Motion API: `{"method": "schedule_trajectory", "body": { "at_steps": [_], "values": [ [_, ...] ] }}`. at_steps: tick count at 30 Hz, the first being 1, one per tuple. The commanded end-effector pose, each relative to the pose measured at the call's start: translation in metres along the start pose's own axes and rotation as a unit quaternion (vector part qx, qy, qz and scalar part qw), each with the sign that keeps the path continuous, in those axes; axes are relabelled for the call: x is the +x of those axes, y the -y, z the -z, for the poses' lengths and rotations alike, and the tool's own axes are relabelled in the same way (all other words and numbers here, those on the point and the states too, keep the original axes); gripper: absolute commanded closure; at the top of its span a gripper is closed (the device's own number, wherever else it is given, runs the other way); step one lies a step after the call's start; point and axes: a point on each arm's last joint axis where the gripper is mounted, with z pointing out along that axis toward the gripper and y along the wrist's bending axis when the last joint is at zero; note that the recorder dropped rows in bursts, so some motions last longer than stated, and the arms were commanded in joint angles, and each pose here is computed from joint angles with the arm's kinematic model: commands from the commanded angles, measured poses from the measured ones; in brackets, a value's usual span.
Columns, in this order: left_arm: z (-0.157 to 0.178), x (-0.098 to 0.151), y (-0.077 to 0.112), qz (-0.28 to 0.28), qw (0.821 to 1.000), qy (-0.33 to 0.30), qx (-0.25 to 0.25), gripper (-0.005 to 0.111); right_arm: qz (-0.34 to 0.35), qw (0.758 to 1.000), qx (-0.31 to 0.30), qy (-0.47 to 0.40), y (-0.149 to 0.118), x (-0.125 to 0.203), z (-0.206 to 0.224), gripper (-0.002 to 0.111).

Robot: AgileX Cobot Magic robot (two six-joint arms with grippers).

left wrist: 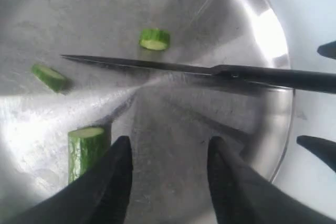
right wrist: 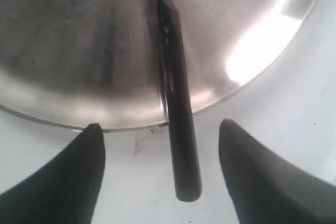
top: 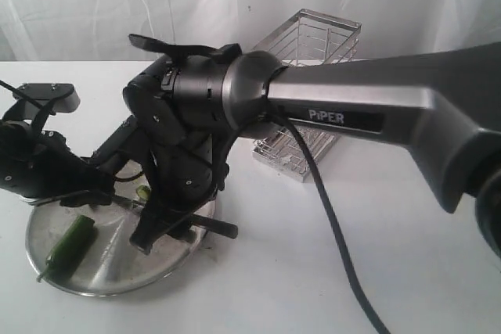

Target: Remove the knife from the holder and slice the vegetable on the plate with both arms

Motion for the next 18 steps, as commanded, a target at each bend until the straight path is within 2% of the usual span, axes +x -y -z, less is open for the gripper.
{"method": "schedule_trajectory", "body": {
  "at_steps": [1,3,6,7,8,10,14,18],
  "values": [
    [0.018,0.001,0.004,-0.016,1.000,0.021,0.000,0.057,-0.010,0.998,0.002,0.065,0.007,-0.005,0.033,0.049],
    [0.027,0.004,0.007,-0.020,0.999,0.033,0.001,0.059,-0.016,0.996,-0.011,0.082,0.004,-0.003,0.042,0.050],
    [0.044,0.015,0.010,-0.019,0.997,0.071,-0.007,0.071,-0.018,0.989,-0.046,0.136,-0.002,0.001,0.060,0.063],
    [0.050,0.021,0.011,-0.012,0.996,0.086,-0.008,0.078,-0.026,0.986,-0.058,0.156,-0.004,0.003,0.067,0.071],
    [0.060,0.036,0.013,0.010,0.993,0.115,-0.010,0.091,-0.039,0.978,-0.083,0.189,-0.009,0.009,0.081,0.087],
    [0.078,0.060,0.017,0.027,0.988,0.155,-0.005,0.107,-0.050,0.963,-0.125,0.233,-0.017,0.022,0.101,0.108],
    [0.121,0.102,0.035,0.003,0.972,0.230,0.036,0.107,-0.048,0.929,-0.181,0.319,-0.043,0.057,0.135,0.108],
    [0.154,0.134,0.050,-0.040,0.954,0.289,0.066,0.107,-0.050,0.897,-0.171,0.404,-0.066,0.092,0.159,0.108]
  ]
}}
